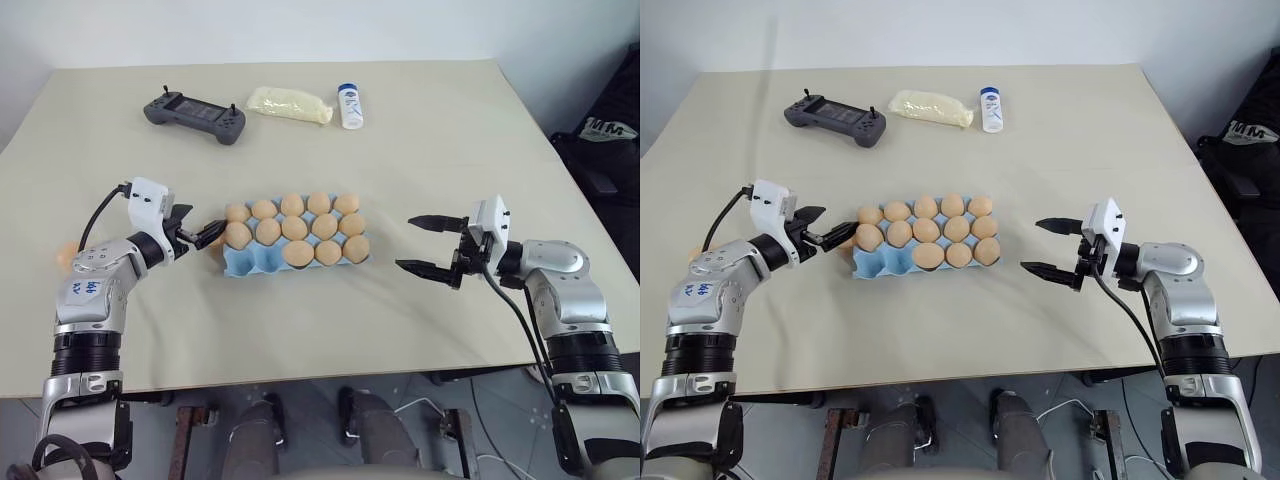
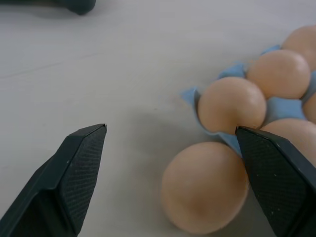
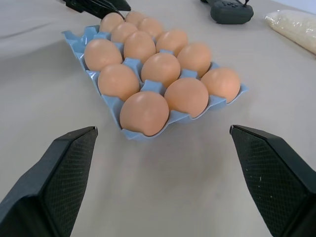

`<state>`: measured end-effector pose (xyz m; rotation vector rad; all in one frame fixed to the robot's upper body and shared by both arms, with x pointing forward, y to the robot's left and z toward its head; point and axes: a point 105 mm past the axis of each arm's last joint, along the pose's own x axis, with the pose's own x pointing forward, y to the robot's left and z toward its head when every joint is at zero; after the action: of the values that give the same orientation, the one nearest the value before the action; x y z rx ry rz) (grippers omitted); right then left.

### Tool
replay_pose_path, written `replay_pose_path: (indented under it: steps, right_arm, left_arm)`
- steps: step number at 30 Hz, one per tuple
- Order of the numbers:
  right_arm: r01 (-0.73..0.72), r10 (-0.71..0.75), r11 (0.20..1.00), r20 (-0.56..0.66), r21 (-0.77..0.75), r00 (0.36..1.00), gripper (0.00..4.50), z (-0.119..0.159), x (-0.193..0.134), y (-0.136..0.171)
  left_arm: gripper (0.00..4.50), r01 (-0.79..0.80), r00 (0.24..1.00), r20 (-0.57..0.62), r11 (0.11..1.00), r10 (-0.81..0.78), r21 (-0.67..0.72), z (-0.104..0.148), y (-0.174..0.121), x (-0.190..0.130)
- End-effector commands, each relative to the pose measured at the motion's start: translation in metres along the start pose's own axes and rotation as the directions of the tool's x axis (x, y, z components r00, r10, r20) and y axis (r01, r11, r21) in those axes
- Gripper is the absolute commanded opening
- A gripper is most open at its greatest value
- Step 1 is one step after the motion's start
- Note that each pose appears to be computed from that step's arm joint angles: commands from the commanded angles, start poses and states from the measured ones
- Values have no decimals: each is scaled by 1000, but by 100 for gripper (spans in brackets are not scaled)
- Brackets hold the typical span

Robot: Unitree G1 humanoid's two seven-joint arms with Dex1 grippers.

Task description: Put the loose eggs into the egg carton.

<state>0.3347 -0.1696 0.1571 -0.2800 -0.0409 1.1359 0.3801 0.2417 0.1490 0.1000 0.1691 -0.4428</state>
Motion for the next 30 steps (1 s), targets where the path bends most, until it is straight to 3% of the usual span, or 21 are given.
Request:
replay_pose_path:
  steps: [1,23,30]
  right_arm:
    - [26,-25,999,29,-45,999,450,14,-7,-3]
    - [32,-30,998,30,-48,999,450,14,-3,-5]
    - [29,-28,999,26,-45,999,450,13,-3,-5]
  left_arm:
    - [446,-11,1000,0,999,11,45,6,4,3]
    - [446,-56,992,-111,994,66,98,-15,6,-12]
    - [446,-65,993,-93,993,75,103,-13,6,-14]
